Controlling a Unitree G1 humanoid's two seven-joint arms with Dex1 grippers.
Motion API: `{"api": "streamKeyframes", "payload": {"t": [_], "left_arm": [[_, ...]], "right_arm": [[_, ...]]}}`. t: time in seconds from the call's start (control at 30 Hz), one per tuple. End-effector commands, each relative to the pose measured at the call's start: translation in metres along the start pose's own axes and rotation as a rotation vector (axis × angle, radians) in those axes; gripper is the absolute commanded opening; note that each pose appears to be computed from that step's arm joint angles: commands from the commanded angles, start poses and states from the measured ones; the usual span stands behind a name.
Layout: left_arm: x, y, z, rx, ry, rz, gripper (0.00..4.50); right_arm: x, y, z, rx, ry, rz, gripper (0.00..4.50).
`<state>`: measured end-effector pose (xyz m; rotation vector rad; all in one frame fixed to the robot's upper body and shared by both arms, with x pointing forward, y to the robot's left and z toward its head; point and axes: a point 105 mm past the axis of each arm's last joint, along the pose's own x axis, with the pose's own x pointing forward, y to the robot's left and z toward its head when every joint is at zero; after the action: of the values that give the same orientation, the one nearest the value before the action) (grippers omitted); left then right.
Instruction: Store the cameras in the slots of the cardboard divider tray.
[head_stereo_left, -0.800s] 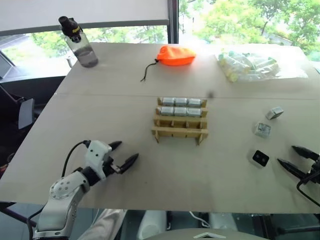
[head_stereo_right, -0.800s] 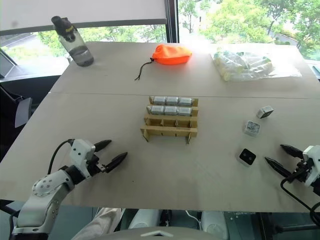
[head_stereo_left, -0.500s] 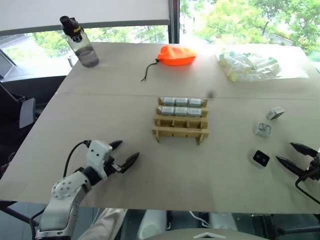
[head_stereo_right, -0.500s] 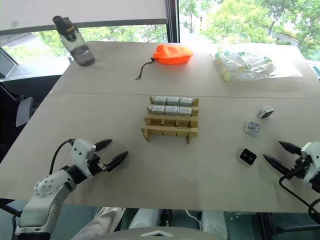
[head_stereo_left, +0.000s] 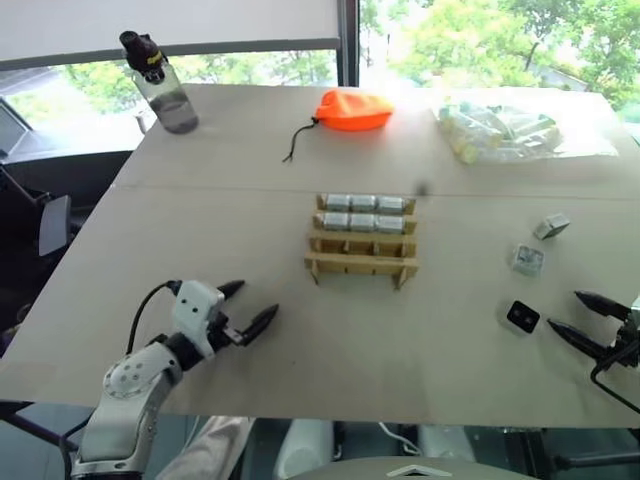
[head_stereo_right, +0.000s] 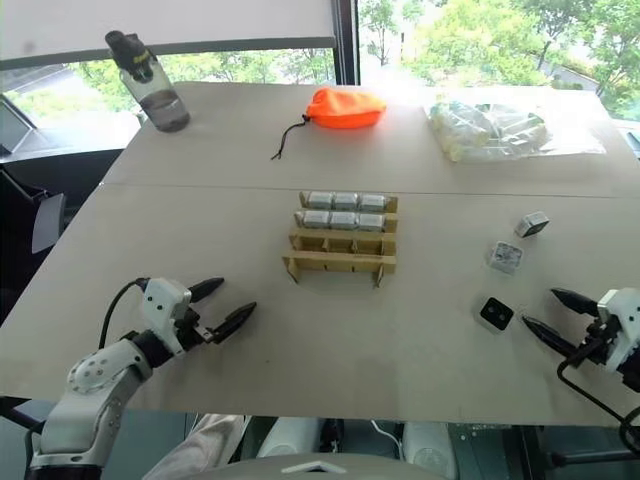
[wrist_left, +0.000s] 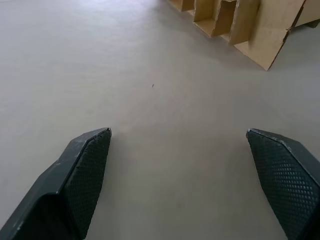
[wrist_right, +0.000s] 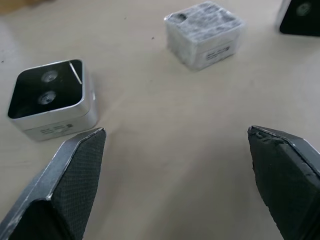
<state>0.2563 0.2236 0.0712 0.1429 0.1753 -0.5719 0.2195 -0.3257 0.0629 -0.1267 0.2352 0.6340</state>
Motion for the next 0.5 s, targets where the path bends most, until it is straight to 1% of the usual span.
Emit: {"api": "streamKeyframes", "payload": {"t": [0.03, 0.13, 0.2, 0.3, 0.37, 0.5], "left_arm": [[-0.003, -0.005, 0.031, 0.079, -0.058, -0.104, 4.48], [-0.010, -0.026, 0.040, 0.072, -0.037, -0.305, 4.48], [-0.014, -0.035, 0.044, 0.071, -0.018, -0.390, 4.48], [-0.021, -0.060, 0.049, 0.117, 0.031, -0.605, 4.48], [-0.021, -0.075, 0.060, 0.145, 0.022, -0.733, 4.48], [-0.023, -0.088, 0.081, 0.168, -0.054, -0.847, 4.48]], "right_arm": [[-0.002, 0.014, 0.009, -0.039, -0.015, 0.031, 4.50], [-0.004, 0.029, 0.010, -0.045, 0.000, 0.074, 4.50], [-0.005, 0.036, 0.010, -0.044, 0.013, 0.091, 4.50], [0.001, 0.045, 0.013, -0.069, 0.015, 0.119, 4.50], [0.011, 0.046, 0.021, -0.079, -0.009, 0.120, 4.50], [0.015, 0.041, 0.026, -0.088, -0.014, 0.101, 4.50]]}}
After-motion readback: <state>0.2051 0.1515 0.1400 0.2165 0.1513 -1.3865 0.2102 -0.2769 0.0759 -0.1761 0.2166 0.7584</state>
